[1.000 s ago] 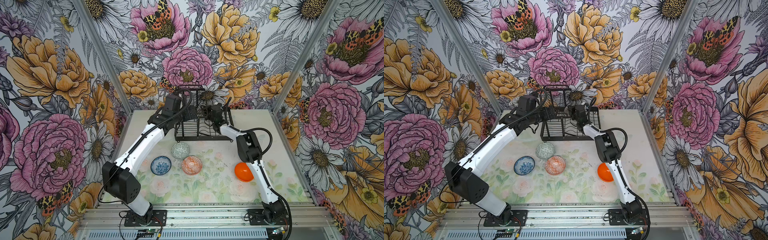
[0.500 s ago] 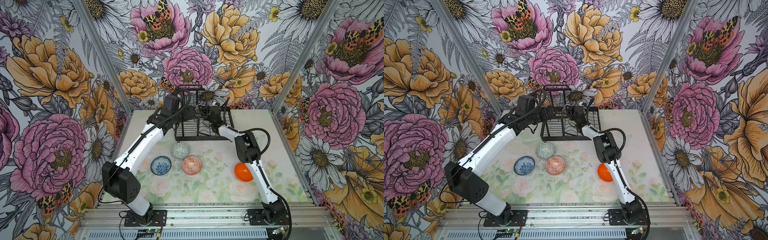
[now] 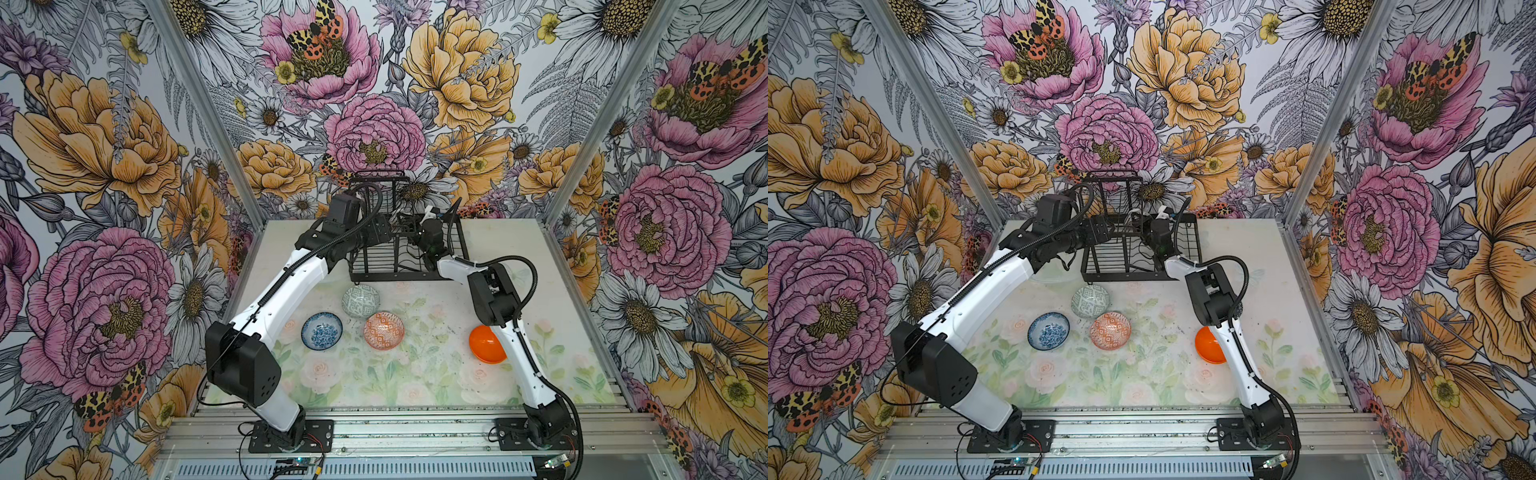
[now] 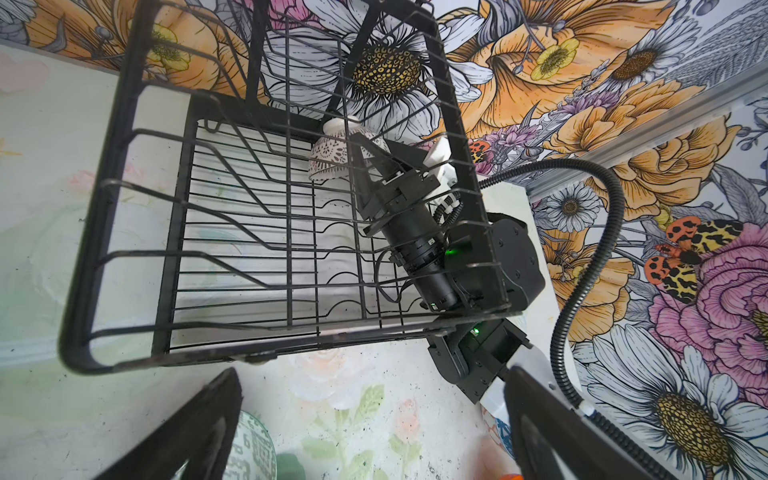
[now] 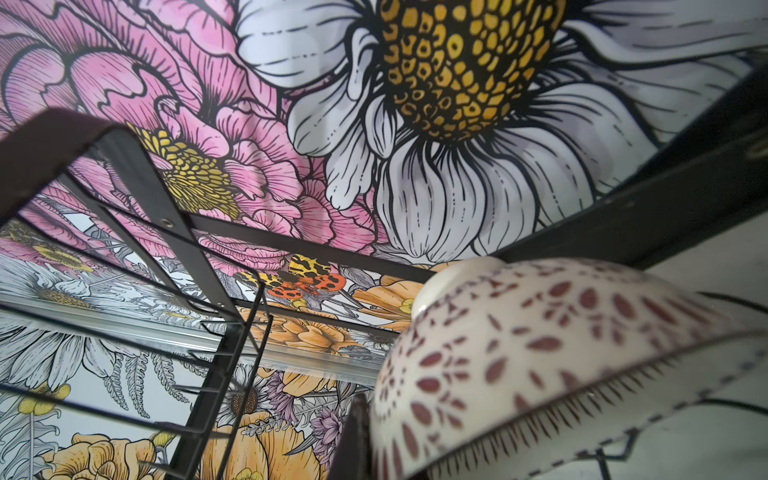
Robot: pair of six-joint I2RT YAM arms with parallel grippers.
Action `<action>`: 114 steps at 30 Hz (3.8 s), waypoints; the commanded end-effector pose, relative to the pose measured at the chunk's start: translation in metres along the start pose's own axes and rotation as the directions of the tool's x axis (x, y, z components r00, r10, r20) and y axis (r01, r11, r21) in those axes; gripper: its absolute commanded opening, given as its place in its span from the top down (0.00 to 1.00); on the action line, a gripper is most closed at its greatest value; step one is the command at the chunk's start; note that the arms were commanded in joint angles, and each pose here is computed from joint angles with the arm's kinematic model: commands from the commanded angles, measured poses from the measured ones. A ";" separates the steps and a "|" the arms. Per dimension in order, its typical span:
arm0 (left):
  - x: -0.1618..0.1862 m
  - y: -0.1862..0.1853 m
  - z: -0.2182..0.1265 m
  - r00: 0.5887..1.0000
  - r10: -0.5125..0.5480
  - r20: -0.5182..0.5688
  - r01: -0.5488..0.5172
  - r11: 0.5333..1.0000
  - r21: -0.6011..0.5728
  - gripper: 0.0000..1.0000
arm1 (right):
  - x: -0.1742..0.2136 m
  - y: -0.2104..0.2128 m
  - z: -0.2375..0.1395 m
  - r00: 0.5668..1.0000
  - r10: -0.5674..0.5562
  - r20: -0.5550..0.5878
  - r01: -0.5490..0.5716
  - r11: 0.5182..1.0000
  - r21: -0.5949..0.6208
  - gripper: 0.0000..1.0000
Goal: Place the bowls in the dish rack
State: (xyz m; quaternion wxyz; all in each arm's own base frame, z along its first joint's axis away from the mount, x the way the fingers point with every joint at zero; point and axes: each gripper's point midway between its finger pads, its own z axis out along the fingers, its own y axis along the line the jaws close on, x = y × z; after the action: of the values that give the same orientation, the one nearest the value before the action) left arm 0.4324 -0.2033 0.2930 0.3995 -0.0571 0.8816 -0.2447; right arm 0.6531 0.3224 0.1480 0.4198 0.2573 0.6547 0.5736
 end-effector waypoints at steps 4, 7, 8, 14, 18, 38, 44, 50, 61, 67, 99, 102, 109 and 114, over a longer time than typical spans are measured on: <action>-0.002 0.003 -0.006 1.000 -0.009 0.006 0.009 1.000 0.007 0.01 | 0.004 -0.001 -0.008 0.999 -0.005 0.036 0.005 1.000 -0.013 1.00; -0.001 0.003 -0.006 1.000 -0.013 0.005 0.013 1.000 0.008 0.01 | 0.002 -0.008 -0.012 0.998 -0.001 0.063 0.001 1.000 0.013 1.00; -0.001 0.003 -0.006 1.000 -0.015 0.006 0.015 1.000 0.010 0.01 | 0.003 -0.009 -0.013 0.998 0.001 0.066 -0.002 1.000 0.019 1.00; 0.001 0.002 -0.006 1.000 -0.018 -0.001 0.018 1.000 0.017 0.01 | 0.001 -0.007 -0.010 0.997 0.010 0.079 -0.009 1.000 -0.016 1.00; 0.003 0.003 -0.008 1.000 -0.012 -0.004 0.012 1.000 0.019 0.01 | -0.001 0.009 -0.010 0.996 -0.026 0.087 0.031 0.997 -0.065 1.00; 0.005 0.007 -0.011 1.000 -0.001 -0.005 0.001 1.000 0.016 0.01 | -0.011 0.040 -0.007 0.983 -0.106 0.151 0.129 0.979 -0.157 1.00; 0.004 0.009 -0.012 1.000 0.004 0.000 -0.004 1.000 0.016 0.01 | -0.006 0.034 -0.003 0.981 -0.120 0.156 0.143 0.979 -0.148 1.00; 0.005 0.010 -0.012 1.000 0.006 -0.002 -0.006 1.000 0.013 0.01 | 0.000 0.021 -0.001 0.981 -0.119 0.152 0.139 0.982 -0.127 1.00; 0.004 0.013 -0.009 1.000 0.003 -0.003 -0.003 1.000 0.011 0.01 | 0.007 -0.004 -0.006 0.983 -0.097 0.155 0.110 0.991 -0.078 1.00; 0.003 0.012 -0.007 1.000 -0.006 0.003 0.006 1.000 0.015 0.01 | 0.008 0.000 -0.010 0.989 -0.056 0.140 0.065 0.996 -0.059 1.00; -0.006 0.010 -0.021 0.998 -0.022 0.060 0.021 1.000 0.022 0.01 | -0.001 -0.030 -0.020 0.996 0.055 0.075 -0.068 0.979 0.190 0.83; -0.007 0.010 -0.023 0.998 -0.023 0.065 0.022 1.000 0.022 0.01 | -0.006 -0.032 -0.021 0.996 0.055 0.070 -0.068 0.976 0.205 0.82; -0.005 0.011 -0.028 0.997 -0.017 0.069 0.015 1.000 0.022 0.01 | -0.014 -0.030 -0.021 0.996 0.050 0.069 -0.063 0.976 0.209 0.75; -0.006 0.017 -0.035 0.996 -0.001 0.088 0.000 1.000 0.003 0.01 | -0.017 -0.024 -0.020 0.997 0.047 0.057 -0.058 0.977 0.203 0.72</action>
State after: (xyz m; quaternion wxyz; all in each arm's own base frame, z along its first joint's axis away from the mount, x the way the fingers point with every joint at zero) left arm 0.4141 -0.1856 0.2917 0.4073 -0.0648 0.8756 -0.2516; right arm 0.6435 0.3070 0.1142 0.3901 0.3224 0.6859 0.5229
